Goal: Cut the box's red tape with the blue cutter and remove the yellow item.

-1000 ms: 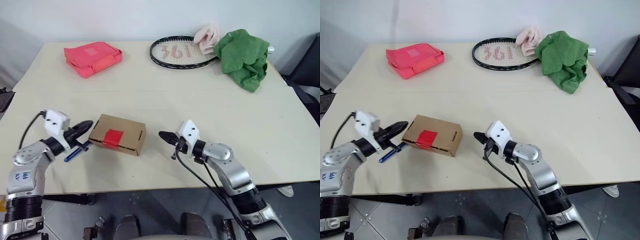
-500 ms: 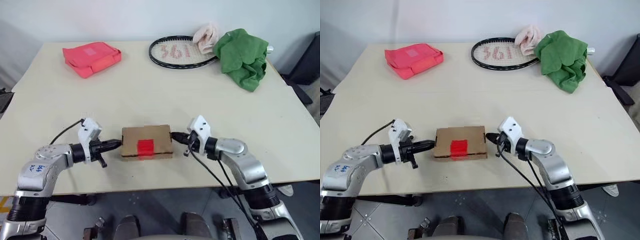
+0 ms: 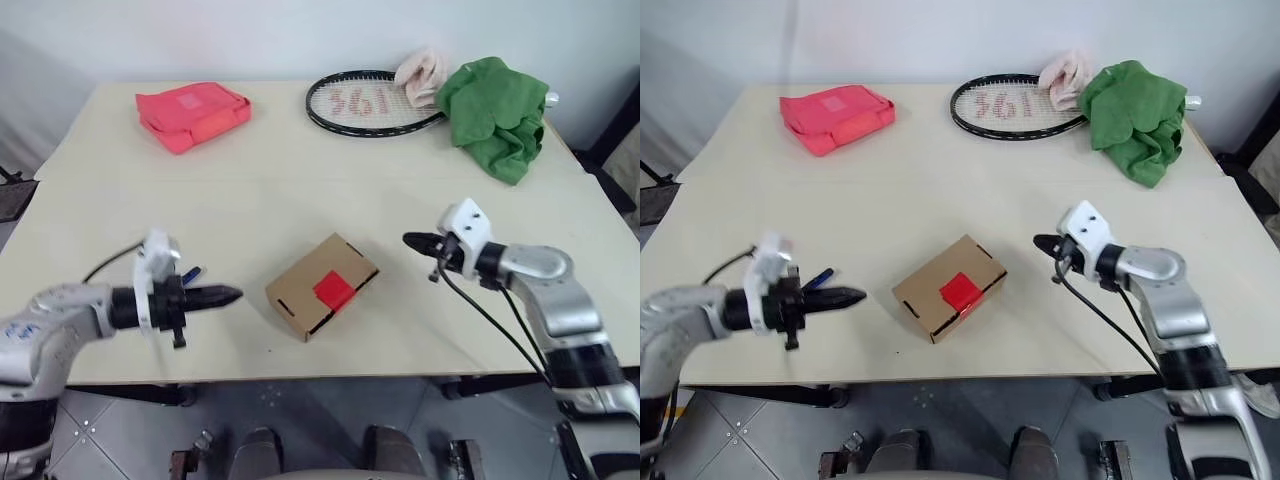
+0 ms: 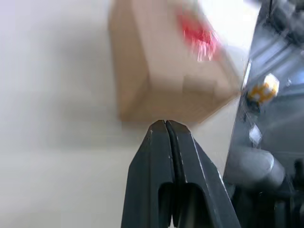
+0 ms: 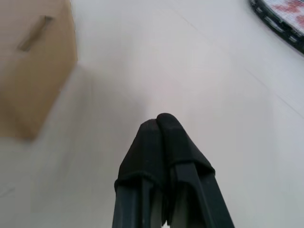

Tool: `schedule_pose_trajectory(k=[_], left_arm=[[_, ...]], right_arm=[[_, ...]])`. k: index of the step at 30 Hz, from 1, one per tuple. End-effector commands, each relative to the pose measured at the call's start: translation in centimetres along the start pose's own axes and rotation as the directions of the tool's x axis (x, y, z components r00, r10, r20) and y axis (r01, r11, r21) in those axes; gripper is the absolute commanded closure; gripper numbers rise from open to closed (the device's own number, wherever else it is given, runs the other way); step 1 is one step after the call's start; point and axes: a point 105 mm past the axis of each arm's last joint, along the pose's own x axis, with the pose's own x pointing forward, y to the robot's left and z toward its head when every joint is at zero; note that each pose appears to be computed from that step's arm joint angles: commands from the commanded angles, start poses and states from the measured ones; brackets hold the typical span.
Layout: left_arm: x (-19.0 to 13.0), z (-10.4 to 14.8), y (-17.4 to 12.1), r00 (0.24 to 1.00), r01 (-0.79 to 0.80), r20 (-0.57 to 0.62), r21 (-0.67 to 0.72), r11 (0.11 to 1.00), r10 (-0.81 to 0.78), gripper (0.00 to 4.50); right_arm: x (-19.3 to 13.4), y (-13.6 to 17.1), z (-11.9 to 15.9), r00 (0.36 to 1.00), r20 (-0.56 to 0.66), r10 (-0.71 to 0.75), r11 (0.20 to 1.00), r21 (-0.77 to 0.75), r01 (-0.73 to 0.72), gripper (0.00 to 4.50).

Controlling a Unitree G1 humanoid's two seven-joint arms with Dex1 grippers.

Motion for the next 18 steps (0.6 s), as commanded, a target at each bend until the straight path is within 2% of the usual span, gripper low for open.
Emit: schedule_pose_trajectory(k=[1, 5, 8, 12, 18], left_arm=[[1.6, 0.1, 2.3, 0.999, -0.032, 0.018, 0.025, 0.999, 0.032, 4.48], [5.4, -1.5, 5.3, 0.993, -0.103, -0.049, 0.127, 0.987, 0.11, 4.48], [7.7, -1.8, 5.7, 0.994, -0.092, -0.042, 0.136, 0.986, 0.098, 4.48], [9.2, -2.2, 4.1, 0.998, 0.002, -0.058, 0.105, 0.994, 0.004, 4.48], [9.1, -3.7, 0.7, 0.987, 0.125, -0.103, -0.014, 0.992, -0.126, 4.48]], right_arm=[[-1.1, 4.3, 0.2, 0.989, -0.029, 0.144, 0.987, 0.07, -0.142, 4.5], [-0.3, 8.1, -0.5, 0.976, -0.051, 0.211, 0.964, 0.176, -0.199, 4.5], [1.1, 9.1, 0.0, 0.98, -0.025, 0.195, 0.959, 0.212, -0.186, 4.5], [2.8, 8.5, 0.6, 0.99, -0.006, 0.144, 0.967, 0.212, -0.14, 4.5], [3.7, 5.8, 1.3, 0.996, 0.003, 0.084, 0.976, 0.201, -0.083, 4.5]])
